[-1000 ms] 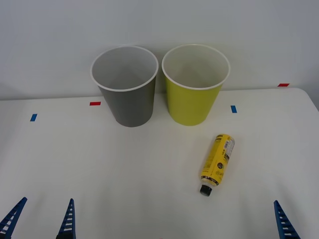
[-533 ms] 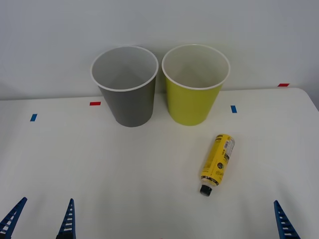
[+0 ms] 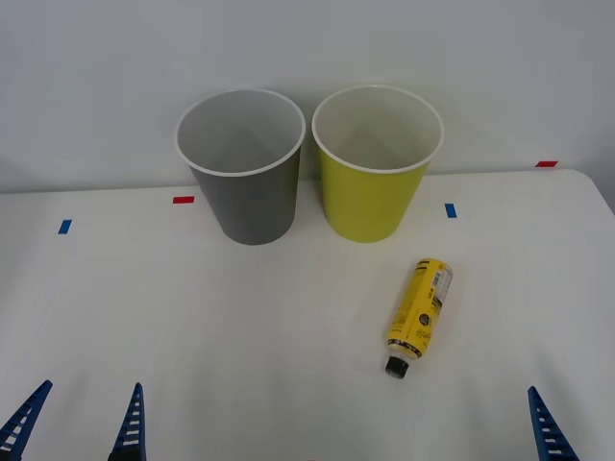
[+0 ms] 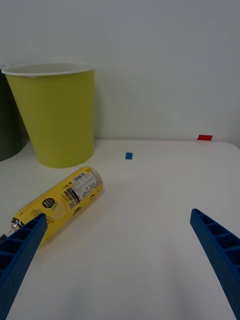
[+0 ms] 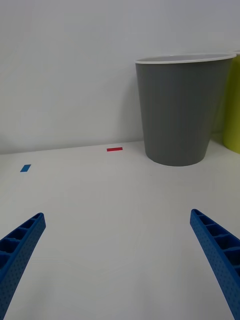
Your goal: Put cans in the gray bin and PET bottles in the light green bin.
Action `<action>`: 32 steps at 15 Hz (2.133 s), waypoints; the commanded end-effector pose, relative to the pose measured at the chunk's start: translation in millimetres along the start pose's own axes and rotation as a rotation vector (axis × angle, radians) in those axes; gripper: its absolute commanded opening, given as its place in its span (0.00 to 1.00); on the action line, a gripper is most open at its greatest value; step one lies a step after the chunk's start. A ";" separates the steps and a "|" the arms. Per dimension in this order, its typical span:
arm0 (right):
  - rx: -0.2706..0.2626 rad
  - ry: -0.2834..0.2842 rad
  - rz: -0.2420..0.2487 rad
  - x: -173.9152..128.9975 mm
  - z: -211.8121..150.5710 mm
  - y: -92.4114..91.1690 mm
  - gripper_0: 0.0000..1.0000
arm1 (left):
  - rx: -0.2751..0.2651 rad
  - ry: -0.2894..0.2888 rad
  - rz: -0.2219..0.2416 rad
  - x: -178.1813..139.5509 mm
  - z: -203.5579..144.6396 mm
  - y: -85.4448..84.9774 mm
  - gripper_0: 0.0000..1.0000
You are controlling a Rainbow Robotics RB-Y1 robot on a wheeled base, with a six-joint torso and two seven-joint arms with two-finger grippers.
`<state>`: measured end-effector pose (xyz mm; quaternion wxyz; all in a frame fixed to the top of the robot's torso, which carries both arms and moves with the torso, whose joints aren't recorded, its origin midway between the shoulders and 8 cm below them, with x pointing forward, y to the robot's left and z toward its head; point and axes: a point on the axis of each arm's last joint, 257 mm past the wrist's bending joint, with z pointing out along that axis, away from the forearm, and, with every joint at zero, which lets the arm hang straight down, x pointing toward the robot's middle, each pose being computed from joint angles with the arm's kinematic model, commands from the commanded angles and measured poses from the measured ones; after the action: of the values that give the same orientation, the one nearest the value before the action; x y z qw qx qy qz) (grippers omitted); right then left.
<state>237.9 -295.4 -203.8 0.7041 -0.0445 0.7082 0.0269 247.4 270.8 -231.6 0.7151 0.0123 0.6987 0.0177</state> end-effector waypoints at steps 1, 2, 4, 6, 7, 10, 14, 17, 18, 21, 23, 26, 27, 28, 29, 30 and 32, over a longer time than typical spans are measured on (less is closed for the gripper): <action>0.000 0.000 0.000 0.0 0.0 0.0 1.00 | 0.000 0.000 0.000 0.0 0.0 0.0 1.00; 0.000 0.000 0.000 0.0 0.0 0.0 1.00 | 0.000 0.000 0.000 0.0 0.0 0.0 1.00; 0.021 0.047 0.013 23.9 -2.3 -4.5 1.00 | 0.000 0.000 0.000 0.0 0.0 0.0 1.00; 0.026 0.018 0.036 18.4 -2.6 -6.1 1.00 | 0.000 0.000 0.000 0.0 0.0 0.0 1.00; 0.029 0.017 0.040 18.1 -2.6 -6.9 1.00 | 0.000 0.000 0.000 0.0 0.0 0.0 1.00; 0.038 0.008 0.042 15.3 -2.0 -9.6 1.00 | 0.000 0.000 0.000 0.0 0.0 0.0 1.00; 0.051 0.017 0.065 13.6 8.0 -15.0 1.00 | 0.000 0.000 0.000 0.0 0.0 0.0 1.00; 0.068 0.098 0.068 7.7 33.9 -11.2 1.00 | 0.000 0.000 0.000 0.0 0.0 0.0 1.00; 0.074 0.131 0.079 4.0 44.4 -9.7 1.00 | 0.000 0.000 0.000 0.0 0.0 0.0 1.00; 0.094 0.209 0.099 0.9 69.0 -9.7 1.00 | 0.000 0.000 0.000 0.0 0.0 0.0 1.00; 0.132 0.303 0.173 -0.2 76.5 -8.7 1.00 | 0.000 0.000 0.000 0.0 0.0 0.0 1.00; 0.186 0.413 0.282 -5.2 84.8 -5.8 1.00 | 0.000 0.000 0.000 0.0 0.0 0.0 1.00; 0.195 0.429 0.306 -6.5 93.0 -6.2 1.00 | 0.000 0.000 0.000 0.0 0.0 0.0 1.00; 0.197 0.448 0.337 -6.4 98.7 -4.0 1.00 | 0.000 0.000 0.000 0.0 0.0 0.0 1.00; 0.186 0.470 0.364 -7.6 105.7 1.3 1.00 | 0.000 0.000 0.000 0.0 0.0 0.0 1.00; 0.182 0.490 0.382 -8.7 111.1 5.1 1.00 | 0.000 0.000 0.000 0.0 0.0 0.0 1.00; 0.180 0.553 0.413 -6.6 122.0 11.5 1.00 | 0.000 0.000 0.000 0.0 0.0 0.0 1.00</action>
<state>349.9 -279.4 -200.0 0.4830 0.1486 0.8594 0.0782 247.4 270.8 -231.6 0.7151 0.0123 0.6987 0.0177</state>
